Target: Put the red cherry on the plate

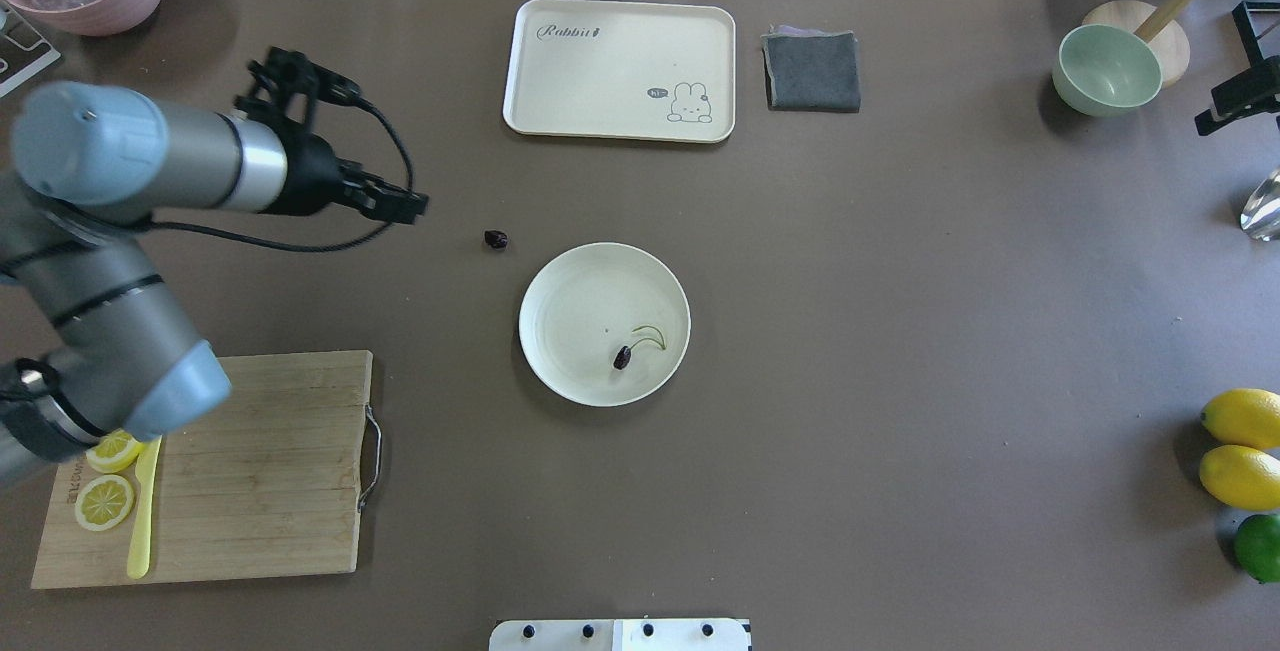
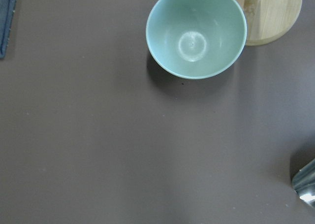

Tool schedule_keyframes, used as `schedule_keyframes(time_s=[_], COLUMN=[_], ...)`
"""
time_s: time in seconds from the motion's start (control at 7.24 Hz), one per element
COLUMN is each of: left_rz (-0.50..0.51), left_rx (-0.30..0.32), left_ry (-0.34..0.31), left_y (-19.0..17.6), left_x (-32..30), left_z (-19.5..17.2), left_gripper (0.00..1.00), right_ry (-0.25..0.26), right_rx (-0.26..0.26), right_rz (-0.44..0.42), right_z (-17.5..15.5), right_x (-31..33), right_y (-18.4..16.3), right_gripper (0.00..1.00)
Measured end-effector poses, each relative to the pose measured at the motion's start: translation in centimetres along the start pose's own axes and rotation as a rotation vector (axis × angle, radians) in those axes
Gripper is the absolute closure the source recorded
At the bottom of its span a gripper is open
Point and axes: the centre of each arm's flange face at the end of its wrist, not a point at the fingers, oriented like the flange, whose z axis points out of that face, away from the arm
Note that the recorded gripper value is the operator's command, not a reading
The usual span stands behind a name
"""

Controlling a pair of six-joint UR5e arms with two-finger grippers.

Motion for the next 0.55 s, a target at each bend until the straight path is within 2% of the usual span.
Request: schedule_keyframes(time_s=[0.28, 0.55], left_rz=[-0.034, -0.087], left_rx=[-0.005, -0.021], left_ry=[-0.090, -0.203], left_y=[-0.3, 1.5], left_x=[-12.0, -22.4], left_z=[-5.7, -9.5], left_gripper=[0.02, 0.02], right_ry=[0.030, 0.048], right_rx=[-0.057, -0.087], right_rz=[-0.082, -0.108], right_z=[0.0, 0.6], right_x=[4.3, 8.0], right_y=[1.6, 3.6], right_gripper=[0.00, 0.00])
